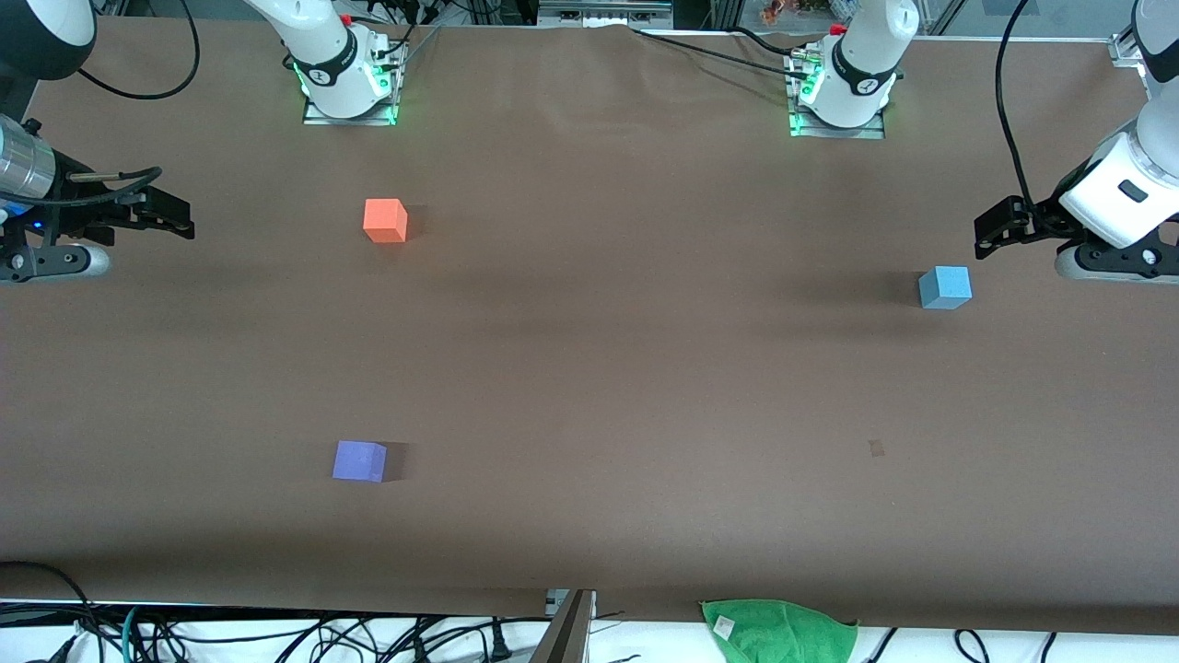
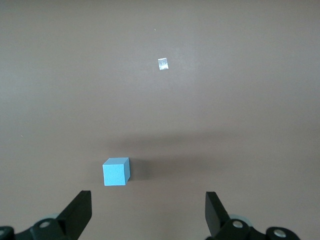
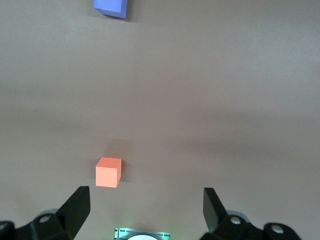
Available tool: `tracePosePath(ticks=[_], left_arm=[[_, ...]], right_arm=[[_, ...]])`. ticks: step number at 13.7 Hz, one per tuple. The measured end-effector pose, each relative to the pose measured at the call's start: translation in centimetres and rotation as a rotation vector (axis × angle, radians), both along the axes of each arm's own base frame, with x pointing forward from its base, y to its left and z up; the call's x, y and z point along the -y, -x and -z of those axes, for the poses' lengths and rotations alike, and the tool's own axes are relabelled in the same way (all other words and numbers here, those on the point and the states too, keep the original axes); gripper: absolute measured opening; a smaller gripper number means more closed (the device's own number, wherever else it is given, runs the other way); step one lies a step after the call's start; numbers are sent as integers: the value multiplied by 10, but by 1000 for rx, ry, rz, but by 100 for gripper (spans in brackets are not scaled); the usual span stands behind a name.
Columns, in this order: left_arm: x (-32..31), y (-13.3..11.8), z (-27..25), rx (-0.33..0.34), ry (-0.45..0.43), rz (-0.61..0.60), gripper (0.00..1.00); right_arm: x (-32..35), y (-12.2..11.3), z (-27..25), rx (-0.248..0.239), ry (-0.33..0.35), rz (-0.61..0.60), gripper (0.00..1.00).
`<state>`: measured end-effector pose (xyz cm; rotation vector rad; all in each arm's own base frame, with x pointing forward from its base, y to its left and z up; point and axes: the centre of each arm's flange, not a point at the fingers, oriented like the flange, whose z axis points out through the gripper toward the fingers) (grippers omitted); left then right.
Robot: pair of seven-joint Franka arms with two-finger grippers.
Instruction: Place blue block between orange and purple blocks
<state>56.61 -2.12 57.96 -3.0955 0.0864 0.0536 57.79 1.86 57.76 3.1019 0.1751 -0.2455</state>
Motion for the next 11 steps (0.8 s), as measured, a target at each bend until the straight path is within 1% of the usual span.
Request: tracePosePath(ticks=[4, 7, 11], left_arm=[[1, 0, 0, 0, 0, -1, 100], [1, 3, 2, -31, -2, -1, 100], [1, 5, 3, -46, -2, -1, 100]], right_arm=[[0, 0, 0, 0, 0, 0, 100], [0, 0, 0, 0, 0, -1, 100], [0, 0, 0, 0, 0, 0, 100]])
